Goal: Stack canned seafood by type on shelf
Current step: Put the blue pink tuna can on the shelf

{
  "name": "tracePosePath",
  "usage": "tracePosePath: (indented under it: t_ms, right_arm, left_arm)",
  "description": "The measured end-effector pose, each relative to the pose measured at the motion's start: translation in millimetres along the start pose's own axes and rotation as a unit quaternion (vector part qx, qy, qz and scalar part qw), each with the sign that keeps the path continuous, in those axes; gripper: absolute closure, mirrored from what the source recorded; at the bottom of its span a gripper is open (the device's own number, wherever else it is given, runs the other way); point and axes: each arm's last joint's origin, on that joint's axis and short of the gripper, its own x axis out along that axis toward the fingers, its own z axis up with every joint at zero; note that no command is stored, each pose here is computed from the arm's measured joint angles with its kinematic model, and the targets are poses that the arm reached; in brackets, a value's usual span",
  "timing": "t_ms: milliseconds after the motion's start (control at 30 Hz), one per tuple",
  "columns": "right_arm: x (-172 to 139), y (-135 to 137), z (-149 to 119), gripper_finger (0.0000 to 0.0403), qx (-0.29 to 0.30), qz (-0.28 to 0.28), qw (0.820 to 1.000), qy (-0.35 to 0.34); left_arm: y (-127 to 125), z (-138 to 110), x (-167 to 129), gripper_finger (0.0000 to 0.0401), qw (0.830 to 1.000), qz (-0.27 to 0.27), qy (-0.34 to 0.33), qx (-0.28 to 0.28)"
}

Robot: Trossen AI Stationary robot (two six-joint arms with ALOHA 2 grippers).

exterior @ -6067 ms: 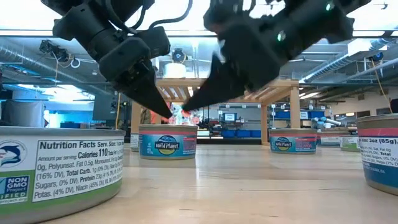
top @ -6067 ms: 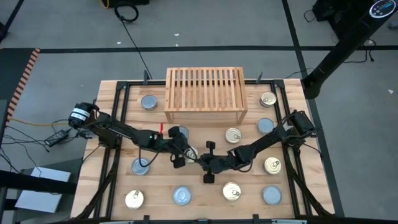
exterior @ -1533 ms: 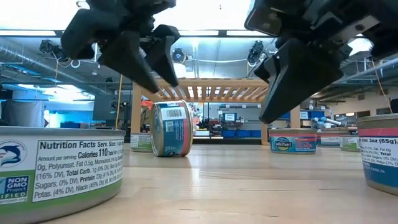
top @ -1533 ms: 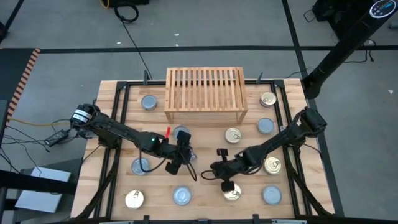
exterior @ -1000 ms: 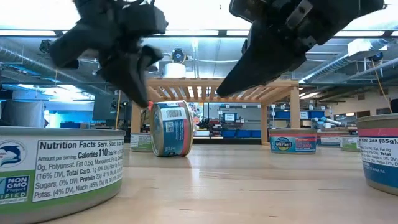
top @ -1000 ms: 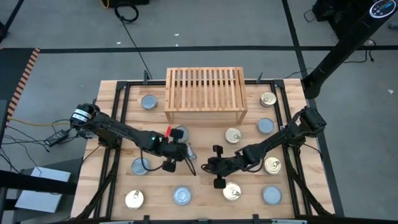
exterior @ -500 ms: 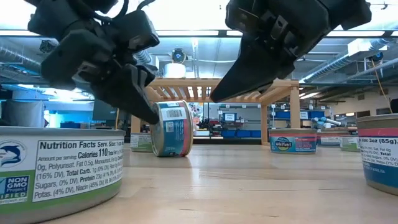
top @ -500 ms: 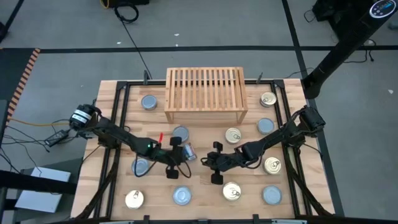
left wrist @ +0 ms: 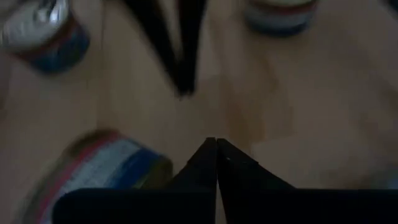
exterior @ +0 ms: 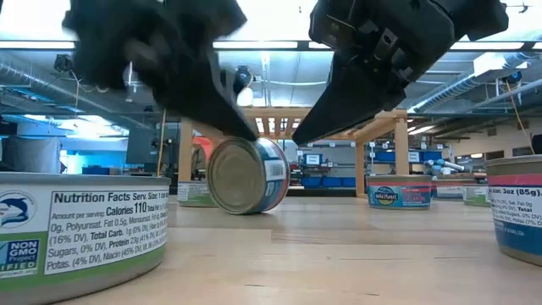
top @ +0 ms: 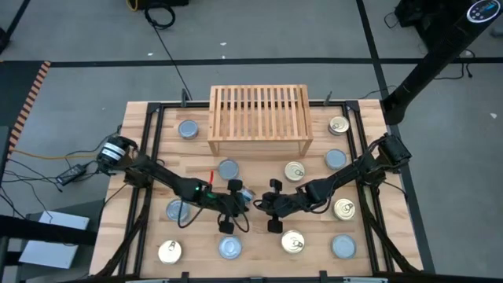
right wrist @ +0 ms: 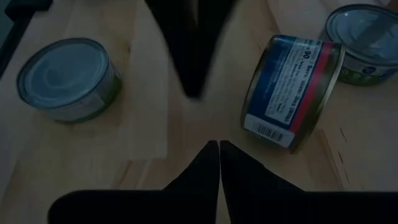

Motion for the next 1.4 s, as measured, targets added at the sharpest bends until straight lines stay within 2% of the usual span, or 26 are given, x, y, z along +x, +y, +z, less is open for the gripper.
tracePosePath:
  t_ms: [167, 300, 533, 667, 800, 1133, 1400]
  right_arm:
    - [0.0, -0.6, -1.6, 0.0371, -0.004, -0.003, 1.0, 0.009]
    - [-0.2, -0.2, -2.2, 0.0371, -0.005, -0.003, 1.0, 0.011]
    - [-0.5, 0.8, -2.6, 0.0371, -0.006, 0.0, 1.0, 0.012]
    - [-0.5, 0.8, -2.8, 0.037, -0.007, 0.001, 1.0, 0.013]
    - [-0.5, 0.8, -2.8, 0.037, -0.008, 0.001, 1.0, 0.013]
    - [-0.5, 1.2, -3.0, 0.0375, -0.008, 0.008, 1.0, 0.016]
    - [-0.5, 1.1, -3.5, 0.0376, -0.013, 0.008, 1.0, 0.019]
  left_arm:
    - [-2.0, 33.1, -21.7, 0.0336, 0.997, -0.007, 0.06, 0.04]
    - [3.9, 49.1, -30.5, 0.0276, 0.995, 0.023, 0.084, 0.044]
    - [24.0, 45.1, -25.3, 0.0134, 0.991, 0.068, 0.109, 0.033]
    - [35.5, 43.7, -23.9, 0.0082, 0.989, 0.084, 0.118, 0.036]
    - [42.1, 43.1, -22.7, 0.0066, 0.99, 0.066, 0.121, 0.042]
    - [60.1, 38.4, -17.4, 0.0064, 0.989, 0.036, 0.137, 0.047]
    - [59.7, 27.3, -2.0, 0.0064, 0.982, 0.01, 0.168, 0.081]
